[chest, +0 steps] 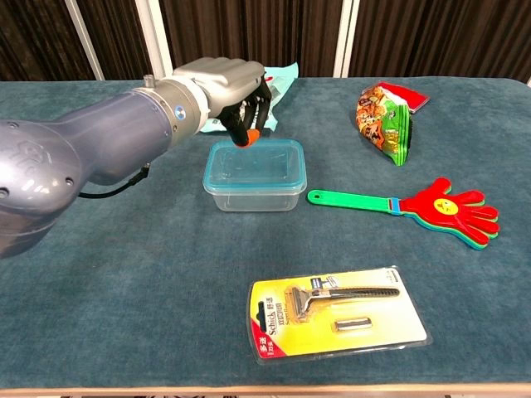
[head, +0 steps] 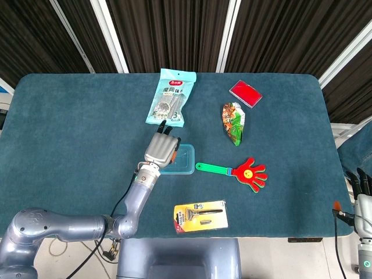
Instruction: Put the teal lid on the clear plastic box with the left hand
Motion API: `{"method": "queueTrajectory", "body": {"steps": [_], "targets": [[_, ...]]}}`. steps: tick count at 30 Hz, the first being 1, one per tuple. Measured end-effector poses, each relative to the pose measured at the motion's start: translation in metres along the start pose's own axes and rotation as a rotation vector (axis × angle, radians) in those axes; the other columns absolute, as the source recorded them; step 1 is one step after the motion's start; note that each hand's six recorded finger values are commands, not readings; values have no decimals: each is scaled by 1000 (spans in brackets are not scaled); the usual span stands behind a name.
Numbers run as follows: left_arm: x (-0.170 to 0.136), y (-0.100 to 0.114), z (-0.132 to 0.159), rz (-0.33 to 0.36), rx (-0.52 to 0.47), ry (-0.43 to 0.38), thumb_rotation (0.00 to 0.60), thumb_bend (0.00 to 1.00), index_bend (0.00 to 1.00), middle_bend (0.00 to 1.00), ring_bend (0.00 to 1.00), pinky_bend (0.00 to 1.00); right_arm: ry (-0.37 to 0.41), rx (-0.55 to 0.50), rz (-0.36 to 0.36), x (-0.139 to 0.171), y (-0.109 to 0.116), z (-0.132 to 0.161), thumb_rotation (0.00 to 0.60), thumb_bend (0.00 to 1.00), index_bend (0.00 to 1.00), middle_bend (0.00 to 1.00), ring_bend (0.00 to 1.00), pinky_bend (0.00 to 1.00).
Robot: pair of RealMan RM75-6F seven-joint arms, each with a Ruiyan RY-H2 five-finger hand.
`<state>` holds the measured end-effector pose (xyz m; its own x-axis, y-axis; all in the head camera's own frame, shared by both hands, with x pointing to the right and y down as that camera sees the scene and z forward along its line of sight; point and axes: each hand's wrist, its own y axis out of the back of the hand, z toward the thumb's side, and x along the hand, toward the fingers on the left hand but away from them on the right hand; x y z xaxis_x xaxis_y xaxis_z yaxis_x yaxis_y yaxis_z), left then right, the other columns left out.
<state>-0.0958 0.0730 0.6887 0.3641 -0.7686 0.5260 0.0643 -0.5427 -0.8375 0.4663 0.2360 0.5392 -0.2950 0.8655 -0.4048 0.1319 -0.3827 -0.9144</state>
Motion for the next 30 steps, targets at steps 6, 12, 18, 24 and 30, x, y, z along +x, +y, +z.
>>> {"method": "queueTrajectory", "body": {"steps": [6,12,18,24,30], "targets": [[2,-11,3,-24,-5,-8,600,495,635,571,155,35,-5,-1,2,0,0,-1,600,407,141,29,27,0],[3,-21,7,-47,12,-13,600,495,635,582,155,35,-6,-1,1,-1,0,-1,600,407,141,29,27,0],[2,-25,10,-52,20,-16,600,494,635,585,155,35,-7,1,1,-1,0,-1,600,407,141,29,27,0],[2,-27,16,-52,31,-28,600,492,635,585,155,34,-9,2,0,-1,0,-1,600,407,140,29,27,0],[2,-30,13,-60,39,-15,600,485,636,579,155,34,-9,1,1,-1,0,-1,600,407,141,29,27,0]]}}
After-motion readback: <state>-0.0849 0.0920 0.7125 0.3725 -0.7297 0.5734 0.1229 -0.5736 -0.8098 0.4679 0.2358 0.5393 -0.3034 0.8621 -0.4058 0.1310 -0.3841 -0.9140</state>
